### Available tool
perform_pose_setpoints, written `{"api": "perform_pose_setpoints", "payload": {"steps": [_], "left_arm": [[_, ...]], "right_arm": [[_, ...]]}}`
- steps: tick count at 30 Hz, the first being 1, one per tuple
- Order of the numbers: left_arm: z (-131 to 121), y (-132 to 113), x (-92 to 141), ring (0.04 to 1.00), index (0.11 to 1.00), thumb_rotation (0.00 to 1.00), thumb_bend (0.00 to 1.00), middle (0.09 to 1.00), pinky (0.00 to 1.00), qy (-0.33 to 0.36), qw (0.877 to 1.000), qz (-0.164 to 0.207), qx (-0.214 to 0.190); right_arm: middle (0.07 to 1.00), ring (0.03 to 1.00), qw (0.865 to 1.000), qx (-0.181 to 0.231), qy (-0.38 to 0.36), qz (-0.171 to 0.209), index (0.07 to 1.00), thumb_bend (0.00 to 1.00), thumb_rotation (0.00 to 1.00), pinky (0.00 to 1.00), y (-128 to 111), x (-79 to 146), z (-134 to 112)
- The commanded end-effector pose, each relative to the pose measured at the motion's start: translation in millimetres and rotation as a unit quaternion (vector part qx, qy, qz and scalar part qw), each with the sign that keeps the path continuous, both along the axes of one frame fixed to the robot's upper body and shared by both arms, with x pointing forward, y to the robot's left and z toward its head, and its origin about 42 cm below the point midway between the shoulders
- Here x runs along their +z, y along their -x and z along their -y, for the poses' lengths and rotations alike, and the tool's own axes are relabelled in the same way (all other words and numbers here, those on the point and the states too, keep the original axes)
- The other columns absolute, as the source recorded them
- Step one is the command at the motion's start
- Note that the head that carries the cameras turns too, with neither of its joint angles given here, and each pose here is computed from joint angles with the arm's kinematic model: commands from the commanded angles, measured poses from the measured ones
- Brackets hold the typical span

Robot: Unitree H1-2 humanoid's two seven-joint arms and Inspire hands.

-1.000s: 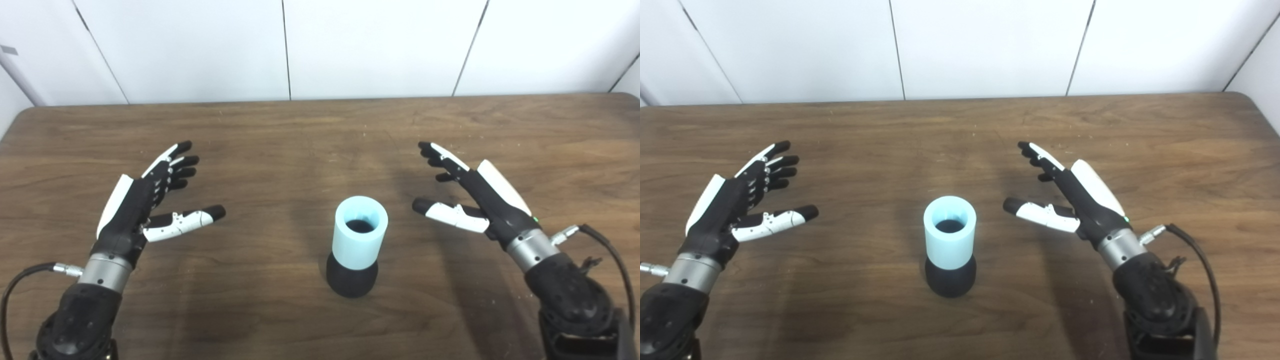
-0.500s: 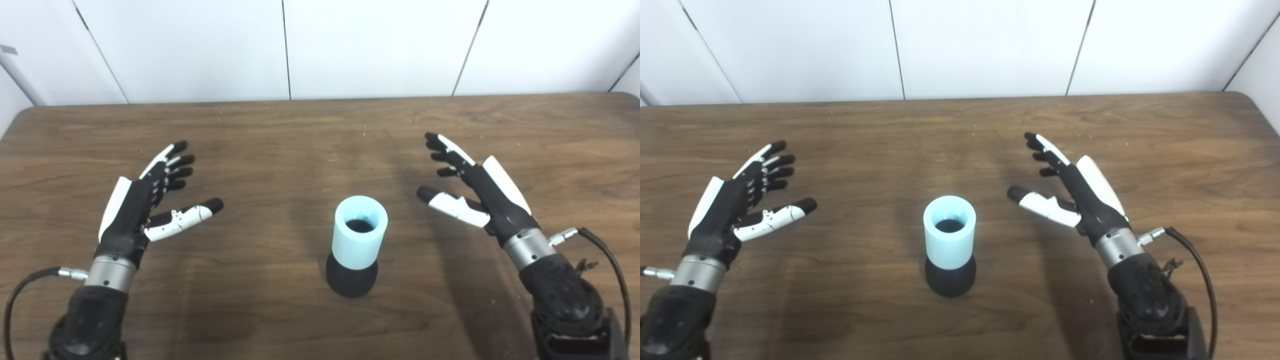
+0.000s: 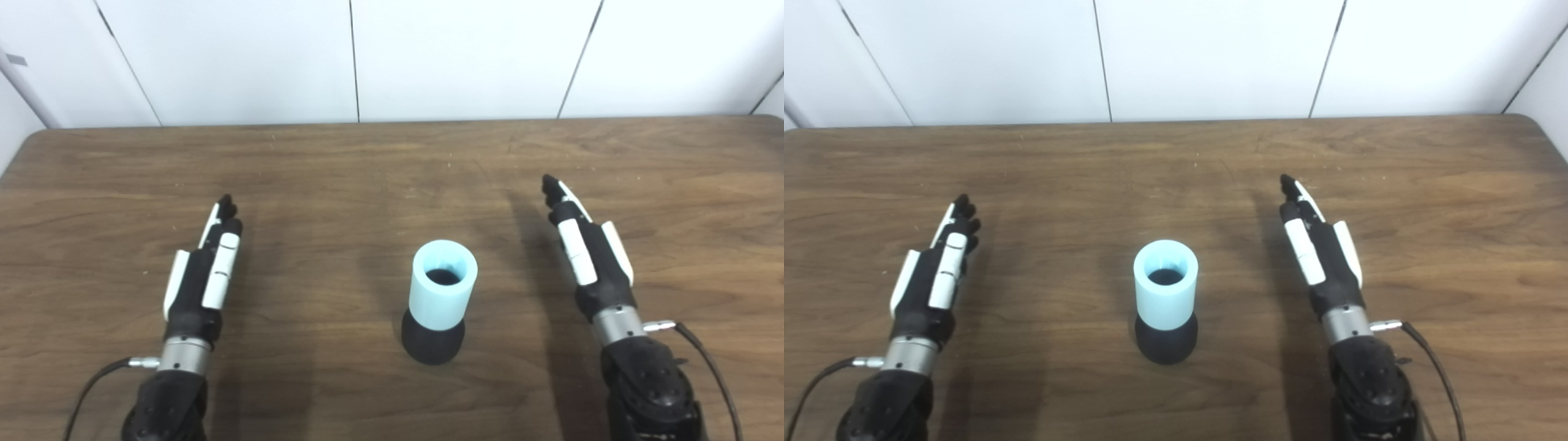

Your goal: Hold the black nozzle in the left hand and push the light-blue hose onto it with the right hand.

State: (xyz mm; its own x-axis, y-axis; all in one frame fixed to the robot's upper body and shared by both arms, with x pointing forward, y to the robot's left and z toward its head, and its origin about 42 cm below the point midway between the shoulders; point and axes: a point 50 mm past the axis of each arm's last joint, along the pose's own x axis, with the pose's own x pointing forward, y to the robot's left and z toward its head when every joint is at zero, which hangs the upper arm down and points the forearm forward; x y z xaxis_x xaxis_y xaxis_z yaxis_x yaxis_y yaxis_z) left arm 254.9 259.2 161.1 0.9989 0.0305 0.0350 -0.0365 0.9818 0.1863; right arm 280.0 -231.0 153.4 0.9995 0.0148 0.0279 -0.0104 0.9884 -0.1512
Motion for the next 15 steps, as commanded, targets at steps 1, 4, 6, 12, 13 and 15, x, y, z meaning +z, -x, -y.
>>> {"api": "perform_pose_setpoints", "payload": {"steps": [1, 4, 6, 12, 13, 15], "left_arm": [[-0.8, -5.1, 15.1, 0.986, 0.993, 1.00, 0.45, 1.000, 0.98, -0.004, 0.999, 0.045, 0.000], [-0.4, -5.2, 13.3, 0.988, 0.994, 1.00, 0.44, 1.000, 0.98, 0.000, 0.999, 0.046, -0.002], [0.0, -5.6, 10.2, 0.992, 0.998, 1.00, 0.44, 1.000, 0.98, 0.006, 0.999, 0.046, -0.004], [-0.1, -5.7, 6.4, 0.994, 1.000, 1.00, 0.43, 1.000, 0.99, 0.012, 0.999, 0.046, -0.006], [-0.2, -6.0, 5.3, 0.994, 1.000, 1.00, 0.43, 1.000, 0.99, 0.012, 0.999, 0.045, -0.006], [-0.6, -6.3, 4.0, 0.994, 1.000, 1.00, 0.43, 1.000, 0.99, 0.012, 0.999, 0.044, -0.005]], "right_arm": [[0.961, 0.984, 0.999, -0.004, -0.001, 0.049, 0.946, 0.50, 1.00, 0.98, -4.2, 16.7, 0.9], [0.964, 0.985, 0.999, -0.005, -0.004, 0.049, 0.947, 0.50, 1.00, 0.98, -4.7, 14.3, 1.4], [0.974, 0.986, 0.999, -0.006, -0.009, 0.049, 0.950, 0.50, 1.00, 0.98, -5.5, 10.6, 2.8], [0.978, 0.989, 0.999, -0.009, -0.014, 0.050, 0.952, 0.48, 1.00, 0.98, -5.2, 6.4, 3.1], [0.977, 0.989, 0.999, -0.010, -0.014, 0.050, 0.952, 0.48, 1.00, 0.98, -5.4, 6.0, 3.4], [0.975, 0.989, 0.999, -0.011, -0.015, 0.051, 0.952, 0.48, 1.00, 0.98, -5.8, 5.4, 4.0]]}}
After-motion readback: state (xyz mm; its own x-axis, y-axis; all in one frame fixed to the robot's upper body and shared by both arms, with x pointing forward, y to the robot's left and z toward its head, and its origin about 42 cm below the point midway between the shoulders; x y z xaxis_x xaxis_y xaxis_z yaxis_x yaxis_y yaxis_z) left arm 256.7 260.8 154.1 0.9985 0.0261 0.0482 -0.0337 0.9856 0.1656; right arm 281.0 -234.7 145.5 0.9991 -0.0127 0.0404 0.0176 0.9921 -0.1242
